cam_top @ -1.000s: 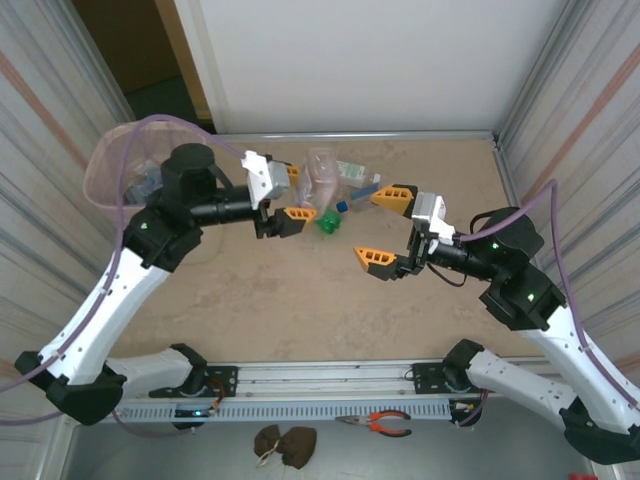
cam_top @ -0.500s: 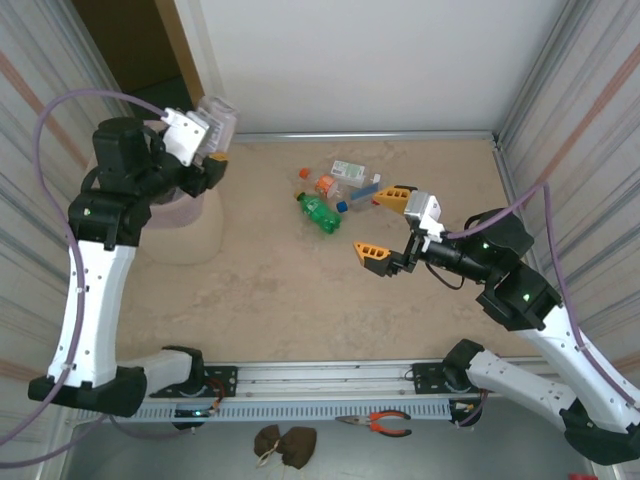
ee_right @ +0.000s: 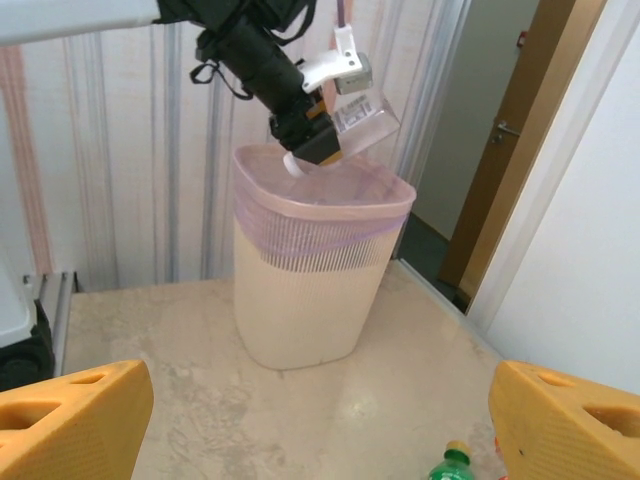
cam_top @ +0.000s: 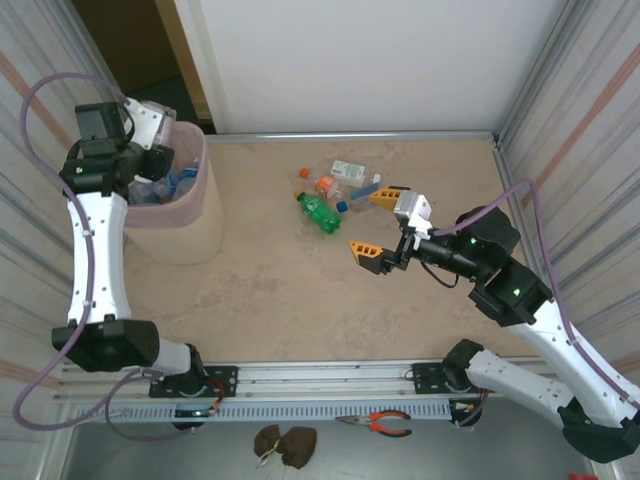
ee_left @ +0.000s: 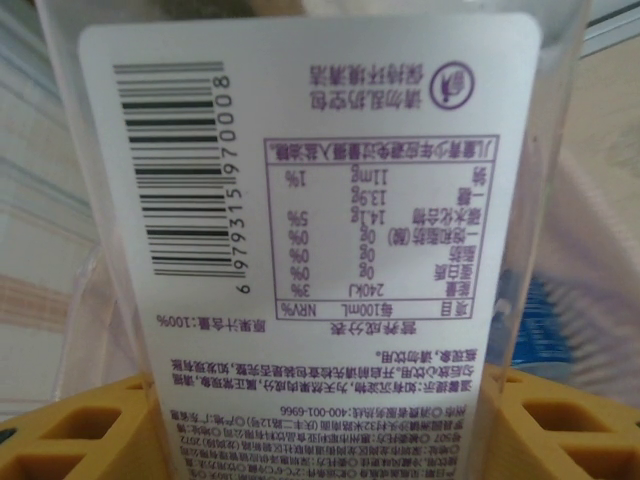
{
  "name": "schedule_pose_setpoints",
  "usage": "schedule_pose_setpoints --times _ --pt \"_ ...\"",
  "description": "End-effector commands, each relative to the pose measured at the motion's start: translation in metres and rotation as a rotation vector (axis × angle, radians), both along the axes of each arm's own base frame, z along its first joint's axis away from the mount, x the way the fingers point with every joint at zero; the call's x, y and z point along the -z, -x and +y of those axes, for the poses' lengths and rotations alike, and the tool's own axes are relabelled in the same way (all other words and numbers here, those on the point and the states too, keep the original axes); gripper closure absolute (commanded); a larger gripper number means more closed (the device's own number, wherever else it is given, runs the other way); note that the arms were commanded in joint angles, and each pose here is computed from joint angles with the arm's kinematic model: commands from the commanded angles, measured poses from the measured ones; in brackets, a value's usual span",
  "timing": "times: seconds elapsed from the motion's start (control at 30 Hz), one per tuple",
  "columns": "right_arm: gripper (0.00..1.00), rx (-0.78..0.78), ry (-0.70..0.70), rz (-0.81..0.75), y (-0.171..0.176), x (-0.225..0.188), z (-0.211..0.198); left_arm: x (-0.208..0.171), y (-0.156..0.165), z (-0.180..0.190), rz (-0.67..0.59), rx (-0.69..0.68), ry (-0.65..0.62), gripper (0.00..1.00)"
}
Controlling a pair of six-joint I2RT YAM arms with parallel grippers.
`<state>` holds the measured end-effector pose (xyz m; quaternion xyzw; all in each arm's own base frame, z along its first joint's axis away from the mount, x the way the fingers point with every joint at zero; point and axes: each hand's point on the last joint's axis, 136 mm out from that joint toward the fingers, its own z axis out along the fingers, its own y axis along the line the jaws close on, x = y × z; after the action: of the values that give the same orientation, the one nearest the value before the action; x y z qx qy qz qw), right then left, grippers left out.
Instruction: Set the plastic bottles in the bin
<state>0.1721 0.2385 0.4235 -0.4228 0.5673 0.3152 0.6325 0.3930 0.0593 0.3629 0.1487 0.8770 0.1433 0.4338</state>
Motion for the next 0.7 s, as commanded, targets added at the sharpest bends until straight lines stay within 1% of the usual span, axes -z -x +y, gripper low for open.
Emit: schedule_pose_setpoints --times 0.0,0.1,0.23,0.37,0.67 --pt "0.14 0.003 0.008 -0.027 -0.001 0.001 -0.001 0.012 -0.005 0.029 0.043 -0.096 -0.030 0.43" --pt "0.14 -0.007 0.010 -0.025 -0.001 0.005 0.001 0.028 -0.010 0.054 0.090 -0.172 -0.054 0.43" --pt "0.14 -0.015 0.017 -0.018 -0.002 0.011 0.002 0.046 -0.013 0.078 0.150 -0.240 -0.060 0.43" --pt "0.14 -0.021 0.021 -0.012 -0.004 0.014 0.001 0.068 -0.017 0.091 0.210 -0.277 -0.060 0.42" --pt "0.14 -0.041 0.022 0.019 -0.010 0.017 0.002 0.129 -0.023 0.106 0.345 -0.316 -0.020 0.40"
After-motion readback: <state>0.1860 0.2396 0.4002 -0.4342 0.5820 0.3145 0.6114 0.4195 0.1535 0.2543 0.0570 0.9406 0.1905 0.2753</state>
